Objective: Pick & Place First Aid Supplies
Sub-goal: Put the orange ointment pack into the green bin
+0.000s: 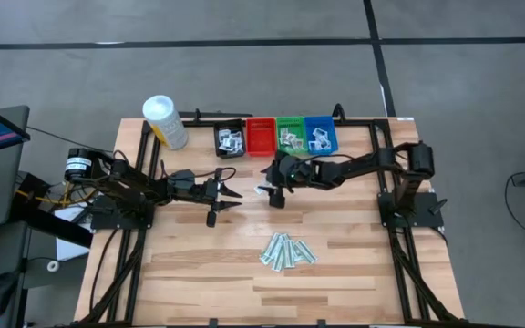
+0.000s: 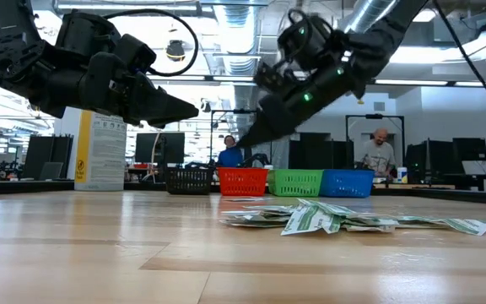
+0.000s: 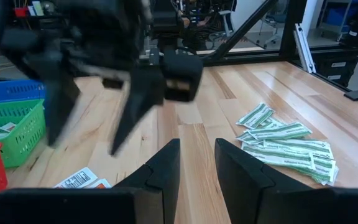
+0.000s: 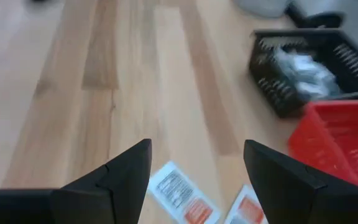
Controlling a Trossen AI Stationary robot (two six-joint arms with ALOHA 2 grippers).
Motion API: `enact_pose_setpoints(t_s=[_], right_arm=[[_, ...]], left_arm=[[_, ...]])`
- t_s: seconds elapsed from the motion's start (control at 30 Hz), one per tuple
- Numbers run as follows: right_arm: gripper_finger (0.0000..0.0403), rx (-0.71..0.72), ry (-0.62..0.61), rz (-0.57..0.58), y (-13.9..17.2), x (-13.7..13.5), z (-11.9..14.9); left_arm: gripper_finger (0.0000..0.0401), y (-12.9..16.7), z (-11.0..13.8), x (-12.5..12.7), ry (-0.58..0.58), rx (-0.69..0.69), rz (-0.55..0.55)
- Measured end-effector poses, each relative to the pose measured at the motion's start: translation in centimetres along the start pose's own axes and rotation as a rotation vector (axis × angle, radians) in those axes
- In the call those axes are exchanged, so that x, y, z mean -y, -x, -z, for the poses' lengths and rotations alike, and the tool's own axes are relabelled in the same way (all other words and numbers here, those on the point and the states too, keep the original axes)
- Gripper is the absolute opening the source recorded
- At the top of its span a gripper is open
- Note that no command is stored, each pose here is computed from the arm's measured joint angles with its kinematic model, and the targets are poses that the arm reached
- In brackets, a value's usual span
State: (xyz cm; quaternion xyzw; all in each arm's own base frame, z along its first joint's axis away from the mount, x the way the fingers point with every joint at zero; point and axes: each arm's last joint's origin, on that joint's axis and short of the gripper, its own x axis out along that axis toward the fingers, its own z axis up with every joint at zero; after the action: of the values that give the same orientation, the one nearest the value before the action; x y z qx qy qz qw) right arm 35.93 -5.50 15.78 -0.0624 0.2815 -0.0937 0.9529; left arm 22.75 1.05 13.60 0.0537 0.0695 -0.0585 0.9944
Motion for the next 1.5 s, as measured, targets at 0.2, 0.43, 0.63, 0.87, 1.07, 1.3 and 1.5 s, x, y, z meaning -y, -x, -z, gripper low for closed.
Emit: enact_pose_setpoints(t_s=[0.2, 0.43, 0.63, 0.87, 1.07, 1.3, 1.5], right_arm=[[0.0249, -0.02, 0.093, -0.022, -2.8, -0.6, 1.9], [0.0249, -0.037, 0.09, -0.015, -3.9, -0.3, 2.2], [0.0249, -0.085, 0.092, -0.057, -3.9, -0.5, 2.7], [0.0249, -0.098, 0.092, -0.09, -3.8, -0.8, 2.8], [0.0249, -0.121, 0.065, -0.088, -3.8, -0.7, 3.0], [0.0249, -0.125, 0.067, -0.089, -3.8, -0.7, 3.1], [0.0249, -0.125, 0.067, -0.089, -3.8, -0.7, 3.0]], left_arm=[[0.0102, 0.0, 0.0, 0.0, -0.001, 0.002, -0.001], [0.0102, 0.0, 0.0, 0.0, -0.005, 0.002, -0.001], [0.0102, 0.0, 0.0, 0.0, -0.008, 0.001, -0.001], [0.0102, 0.0, 0.0, 0.0, -0.008, 0.001, -0.001], [0.0102, 0.0, 0.0, 0.0, -0.008, 0.001, -0.001], [0.0102, 0.0, 0.0, 0.0, -0.008, 0.001, -0.001], [0.0102, 0.0, 0.0, 0.0, -0.008, 0.001, -0.001]])
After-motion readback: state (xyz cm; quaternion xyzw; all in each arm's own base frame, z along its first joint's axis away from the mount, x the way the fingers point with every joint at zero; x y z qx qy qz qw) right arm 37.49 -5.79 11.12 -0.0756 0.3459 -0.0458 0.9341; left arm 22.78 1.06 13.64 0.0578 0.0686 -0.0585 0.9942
